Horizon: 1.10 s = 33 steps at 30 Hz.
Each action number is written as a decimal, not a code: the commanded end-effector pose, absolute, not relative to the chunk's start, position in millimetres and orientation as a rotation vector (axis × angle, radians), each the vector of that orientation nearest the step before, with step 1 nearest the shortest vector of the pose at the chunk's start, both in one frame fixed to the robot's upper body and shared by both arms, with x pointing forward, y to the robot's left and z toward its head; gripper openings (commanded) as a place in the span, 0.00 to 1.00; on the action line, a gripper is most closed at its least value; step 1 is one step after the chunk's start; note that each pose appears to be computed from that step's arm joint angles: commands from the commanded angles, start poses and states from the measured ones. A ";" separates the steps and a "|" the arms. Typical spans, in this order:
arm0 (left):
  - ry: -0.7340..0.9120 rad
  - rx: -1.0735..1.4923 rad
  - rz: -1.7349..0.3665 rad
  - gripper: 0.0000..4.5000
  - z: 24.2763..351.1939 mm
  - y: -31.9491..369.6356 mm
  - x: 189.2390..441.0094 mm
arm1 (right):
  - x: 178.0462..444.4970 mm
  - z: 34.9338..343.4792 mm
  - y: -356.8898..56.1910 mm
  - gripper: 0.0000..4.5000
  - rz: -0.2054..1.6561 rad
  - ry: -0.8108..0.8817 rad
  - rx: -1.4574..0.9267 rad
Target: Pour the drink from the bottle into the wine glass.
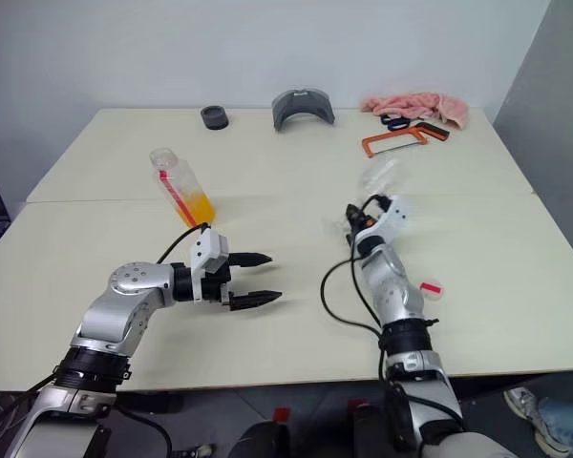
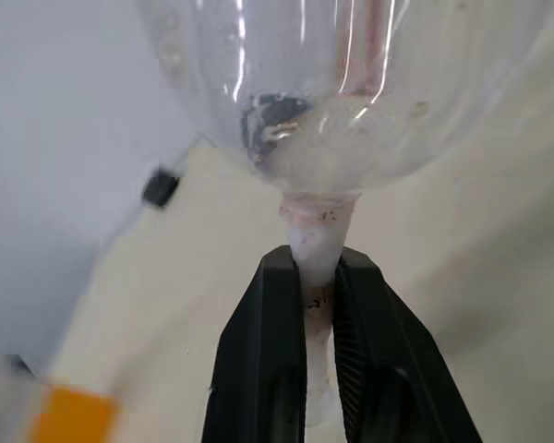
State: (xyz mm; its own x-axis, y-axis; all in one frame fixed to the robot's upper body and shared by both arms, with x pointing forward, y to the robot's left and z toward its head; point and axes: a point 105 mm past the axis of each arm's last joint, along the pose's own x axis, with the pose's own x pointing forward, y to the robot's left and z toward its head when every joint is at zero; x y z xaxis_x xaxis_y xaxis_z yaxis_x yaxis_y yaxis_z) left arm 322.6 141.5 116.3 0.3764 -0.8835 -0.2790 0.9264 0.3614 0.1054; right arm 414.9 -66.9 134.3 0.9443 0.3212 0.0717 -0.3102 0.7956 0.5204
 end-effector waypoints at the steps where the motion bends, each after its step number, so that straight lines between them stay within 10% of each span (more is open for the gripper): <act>1: 0.136 0.263 -1.153 1.00 128.5 144.9 322.2 | 399.5 138.9 -50.5 0.03 0.471 -0.076 0.258; 14: 0.144 0.260 -1.077 1.00 125.5 159.9 319.6 | 380.7 95.3 -34.1 0.03 0.564 -0.147 -0.175; 33: -0.018 0.244 -0.765 1.00 162.4 192.4 321.3 | 411.0 140.4 20.2 0.03 0.784 -0.208 -0.078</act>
State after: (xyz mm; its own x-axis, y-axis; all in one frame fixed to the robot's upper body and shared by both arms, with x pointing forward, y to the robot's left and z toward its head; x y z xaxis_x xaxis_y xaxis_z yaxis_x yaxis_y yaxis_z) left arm 324.0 189.1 142.7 0.7090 -0.6947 -0.1216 0.7040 0.6869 0.1804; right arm 408.5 21.3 127.7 0.6974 0.7086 0.1077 -0.6943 0.7052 -0.1438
